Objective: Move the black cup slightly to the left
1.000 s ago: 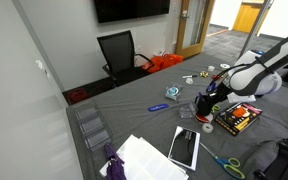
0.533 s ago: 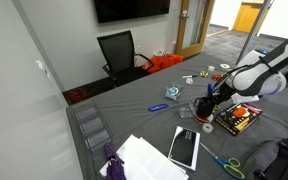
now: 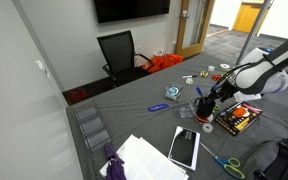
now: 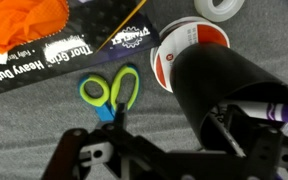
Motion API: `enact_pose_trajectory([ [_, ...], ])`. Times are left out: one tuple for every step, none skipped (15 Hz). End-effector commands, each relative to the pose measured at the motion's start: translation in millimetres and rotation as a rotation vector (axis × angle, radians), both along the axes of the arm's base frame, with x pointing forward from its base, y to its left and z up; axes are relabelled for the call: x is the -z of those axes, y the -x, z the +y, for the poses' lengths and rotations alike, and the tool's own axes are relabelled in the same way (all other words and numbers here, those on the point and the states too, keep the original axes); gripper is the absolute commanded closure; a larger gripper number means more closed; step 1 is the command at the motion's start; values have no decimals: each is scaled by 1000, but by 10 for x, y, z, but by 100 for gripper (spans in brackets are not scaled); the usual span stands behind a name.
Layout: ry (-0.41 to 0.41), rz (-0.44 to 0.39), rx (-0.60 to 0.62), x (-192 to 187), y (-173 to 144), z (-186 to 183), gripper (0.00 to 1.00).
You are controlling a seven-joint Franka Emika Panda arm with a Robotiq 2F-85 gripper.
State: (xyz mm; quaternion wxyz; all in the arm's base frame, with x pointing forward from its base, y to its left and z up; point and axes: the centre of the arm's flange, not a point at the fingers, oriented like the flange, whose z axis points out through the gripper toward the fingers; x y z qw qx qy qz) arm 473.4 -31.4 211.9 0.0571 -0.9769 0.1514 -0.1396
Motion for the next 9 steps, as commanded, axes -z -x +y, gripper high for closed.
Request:
enact_pose_trajectory([
  [11,3,-12,-208,161,-89,0],
  [16,7,-10,-274,171,-114,0],
  [24,16,-5,-367,186,-162,0],
  [33,24,-7,-447,201,-217,0],
  [47,40,-8,-563,210,-314,0],
  [56,57,-13,-648,219,-399,0],
  [62,79,-15,-744,222,-502,0],
  [68,99,-17,-824,232,-586,0],
  [75,119,-8,-907,243,-684,0],
])
